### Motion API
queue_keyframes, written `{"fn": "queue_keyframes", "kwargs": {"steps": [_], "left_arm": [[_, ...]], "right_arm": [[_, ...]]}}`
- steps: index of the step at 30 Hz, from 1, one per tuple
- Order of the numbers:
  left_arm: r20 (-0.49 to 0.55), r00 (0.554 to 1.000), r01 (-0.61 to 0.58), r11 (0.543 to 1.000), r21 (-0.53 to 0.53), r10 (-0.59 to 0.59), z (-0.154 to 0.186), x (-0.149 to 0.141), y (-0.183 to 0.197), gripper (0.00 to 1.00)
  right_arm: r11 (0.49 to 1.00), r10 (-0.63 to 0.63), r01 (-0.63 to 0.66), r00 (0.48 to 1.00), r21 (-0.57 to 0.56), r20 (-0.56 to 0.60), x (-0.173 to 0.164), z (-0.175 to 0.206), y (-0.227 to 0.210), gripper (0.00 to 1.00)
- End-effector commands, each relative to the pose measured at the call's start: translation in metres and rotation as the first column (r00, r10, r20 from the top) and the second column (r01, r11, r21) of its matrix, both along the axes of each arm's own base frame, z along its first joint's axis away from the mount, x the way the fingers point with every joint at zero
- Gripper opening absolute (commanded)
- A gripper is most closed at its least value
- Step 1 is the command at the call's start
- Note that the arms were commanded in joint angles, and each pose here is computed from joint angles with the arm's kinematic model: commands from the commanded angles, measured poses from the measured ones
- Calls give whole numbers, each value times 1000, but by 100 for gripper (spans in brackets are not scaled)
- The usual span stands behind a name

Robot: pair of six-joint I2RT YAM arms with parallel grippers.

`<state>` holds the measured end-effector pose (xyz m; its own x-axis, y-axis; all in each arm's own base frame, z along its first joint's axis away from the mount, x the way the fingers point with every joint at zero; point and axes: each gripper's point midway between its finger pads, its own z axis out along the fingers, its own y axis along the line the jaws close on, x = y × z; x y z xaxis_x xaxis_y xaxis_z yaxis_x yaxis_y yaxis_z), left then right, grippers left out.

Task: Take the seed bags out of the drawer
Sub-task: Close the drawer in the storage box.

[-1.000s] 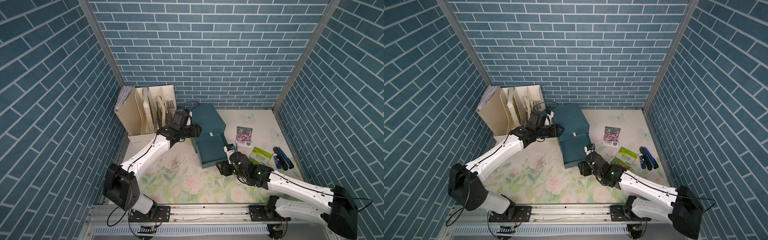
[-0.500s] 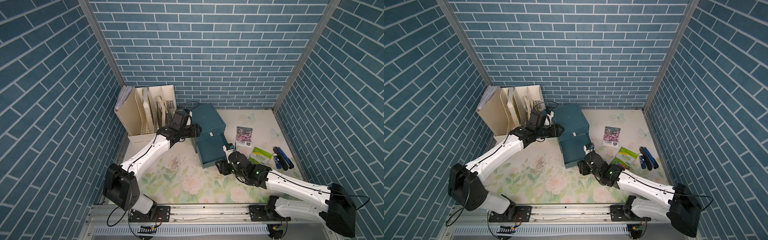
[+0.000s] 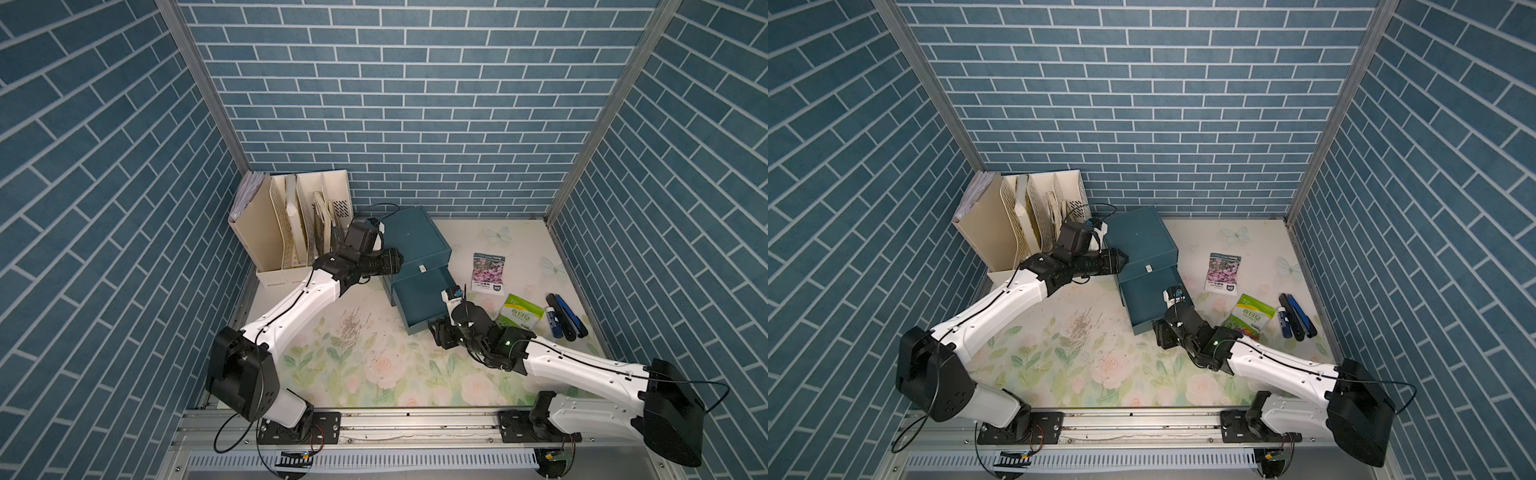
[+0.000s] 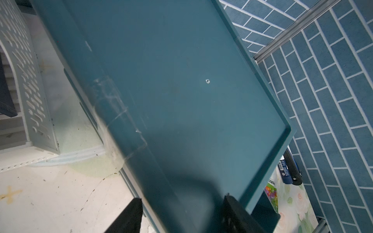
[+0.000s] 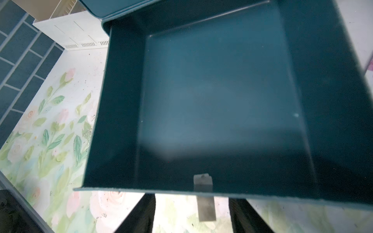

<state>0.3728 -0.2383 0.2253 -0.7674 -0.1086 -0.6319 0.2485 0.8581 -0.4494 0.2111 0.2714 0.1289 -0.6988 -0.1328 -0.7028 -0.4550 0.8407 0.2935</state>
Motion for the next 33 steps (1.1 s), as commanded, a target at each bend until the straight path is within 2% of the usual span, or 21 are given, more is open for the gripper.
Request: {"fn": "queue_keyframes", "kwargs": {"steps": [1, 13, 33], "left_arm": [[-147, 989, 39, 993, 111, -23, -43, -23, 11, 67], [-147, 989, 40, 993, 109, -24, -42, -24, 11, 67], [-153, 988, 29, 994, 110, -12, -44, -22, 11, 67]], "right_arm": [[999, 0, -4, 995, 37, 97, 14, 27, 12, 62], [1000, -1, -2, 989, 21, 150, 29, 28, 22, 62], [997, -59, 43, 965, 67, 257, 82, 32, 26, 61]]}}
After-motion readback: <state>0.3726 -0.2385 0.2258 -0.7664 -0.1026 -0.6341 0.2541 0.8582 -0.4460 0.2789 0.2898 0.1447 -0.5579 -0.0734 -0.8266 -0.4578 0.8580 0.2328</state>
